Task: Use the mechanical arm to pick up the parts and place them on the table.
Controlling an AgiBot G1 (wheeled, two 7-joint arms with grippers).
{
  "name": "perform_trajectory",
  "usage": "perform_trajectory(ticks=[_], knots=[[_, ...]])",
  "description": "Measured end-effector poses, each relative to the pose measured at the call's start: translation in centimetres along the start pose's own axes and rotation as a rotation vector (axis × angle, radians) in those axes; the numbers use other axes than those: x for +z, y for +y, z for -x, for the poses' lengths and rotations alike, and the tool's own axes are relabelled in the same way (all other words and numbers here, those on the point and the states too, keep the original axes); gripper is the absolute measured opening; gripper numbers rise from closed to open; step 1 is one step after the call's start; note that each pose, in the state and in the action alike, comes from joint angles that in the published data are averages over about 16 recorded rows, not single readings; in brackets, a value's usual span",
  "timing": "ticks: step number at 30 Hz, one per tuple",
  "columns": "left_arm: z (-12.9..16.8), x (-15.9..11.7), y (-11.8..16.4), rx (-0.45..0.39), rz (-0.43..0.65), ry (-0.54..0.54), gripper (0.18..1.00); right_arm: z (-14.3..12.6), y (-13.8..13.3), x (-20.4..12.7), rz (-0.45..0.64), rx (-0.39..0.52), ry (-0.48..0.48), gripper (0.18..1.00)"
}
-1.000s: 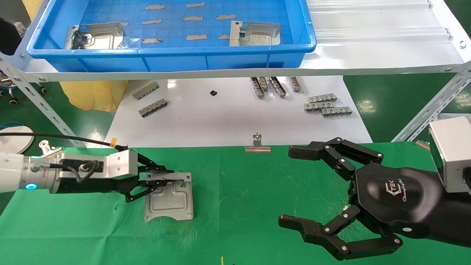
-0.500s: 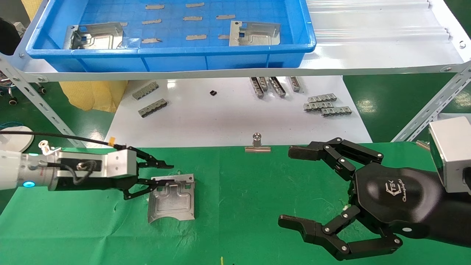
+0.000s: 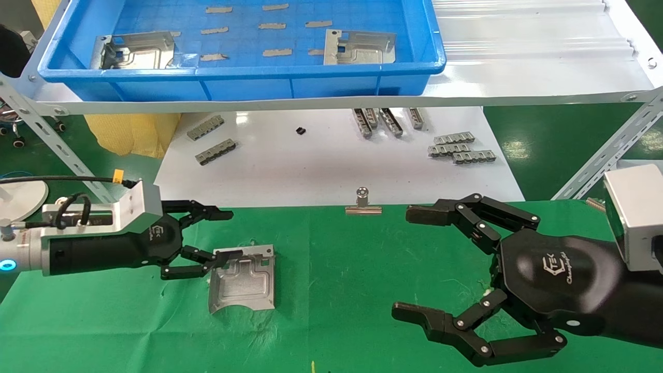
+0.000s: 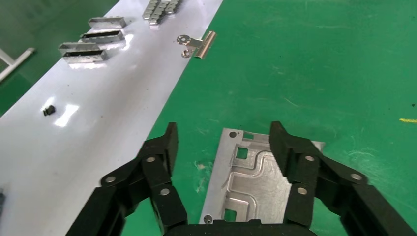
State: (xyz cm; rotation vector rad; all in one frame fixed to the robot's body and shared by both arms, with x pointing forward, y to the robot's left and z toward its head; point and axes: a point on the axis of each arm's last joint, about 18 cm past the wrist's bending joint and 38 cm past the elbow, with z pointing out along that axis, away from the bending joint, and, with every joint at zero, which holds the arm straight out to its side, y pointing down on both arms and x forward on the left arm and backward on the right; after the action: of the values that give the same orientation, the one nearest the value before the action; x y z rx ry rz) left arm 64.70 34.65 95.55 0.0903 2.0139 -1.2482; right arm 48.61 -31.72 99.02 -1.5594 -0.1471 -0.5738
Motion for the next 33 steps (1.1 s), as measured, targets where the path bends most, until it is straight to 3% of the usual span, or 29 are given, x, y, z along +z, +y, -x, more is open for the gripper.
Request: perform_trajectory(ticks=[14, 20, 33], knots=[[-0.2, -0.1, -0.4, -0.012, -0.041, -0.008, 0.877, 0.0, 0.0, 0.0, 0.0, 0.0, 0.0, 1.0], [-0.4, -0.3, -1.0, -0.03, -0.091, -0.015, 0.949, 0.0, 0.0, 0.0, 0.0, 0.0, 0.0, 1.0], [-1.7, -1.5, -3.1, -0.068, -0.204, -0.012, 0.999, 0.0, 0.0, 0.0, 0.0, 0.0, 0.0, 1.0]])
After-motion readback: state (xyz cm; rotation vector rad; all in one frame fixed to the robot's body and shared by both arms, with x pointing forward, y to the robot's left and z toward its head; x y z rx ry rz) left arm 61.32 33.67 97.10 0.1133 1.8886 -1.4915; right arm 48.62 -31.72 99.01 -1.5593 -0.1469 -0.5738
